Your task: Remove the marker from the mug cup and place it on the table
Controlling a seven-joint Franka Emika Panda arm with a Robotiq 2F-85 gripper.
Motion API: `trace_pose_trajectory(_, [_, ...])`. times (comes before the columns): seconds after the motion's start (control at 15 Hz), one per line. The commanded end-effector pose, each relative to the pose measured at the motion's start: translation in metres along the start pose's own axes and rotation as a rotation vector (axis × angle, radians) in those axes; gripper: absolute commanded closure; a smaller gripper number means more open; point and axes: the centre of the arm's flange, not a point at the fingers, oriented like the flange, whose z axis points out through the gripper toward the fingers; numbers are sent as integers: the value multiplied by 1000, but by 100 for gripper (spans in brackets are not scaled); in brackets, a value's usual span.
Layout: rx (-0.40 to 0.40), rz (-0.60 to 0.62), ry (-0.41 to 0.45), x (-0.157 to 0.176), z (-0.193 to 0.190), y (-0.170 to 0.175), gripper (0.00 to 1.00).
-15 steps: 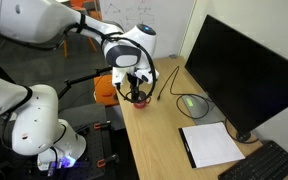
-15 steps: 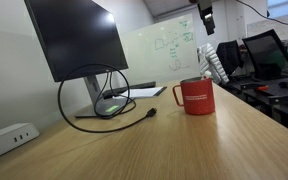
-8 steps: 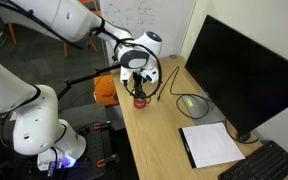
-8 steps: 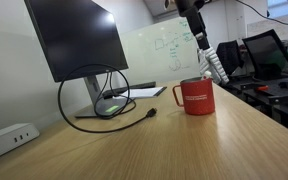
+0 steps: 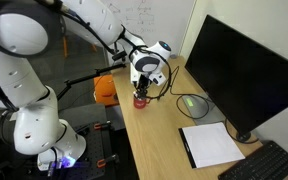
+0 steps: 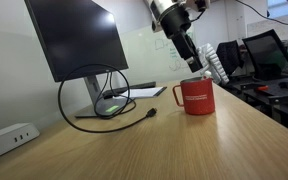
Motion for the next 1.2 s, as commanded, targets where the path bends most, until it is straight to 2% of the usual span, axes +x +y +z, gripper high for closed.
trace_pose_trajectory(0.0, [-14,-18,-52,22,6,-18,30])
trace_pose_trajectory(0.2, [-11,-15,-66,31,11,-29,33])
trace_pose_trajectory(0.53, [-19,-12,-96,35,16,-29,45])
trace_pose_trajectory(0.87, [-2,-23,-69,25,9,-23,38])
trace_pose_trajectory(1.13, [33,-22,-64,21,-1,-14,41])
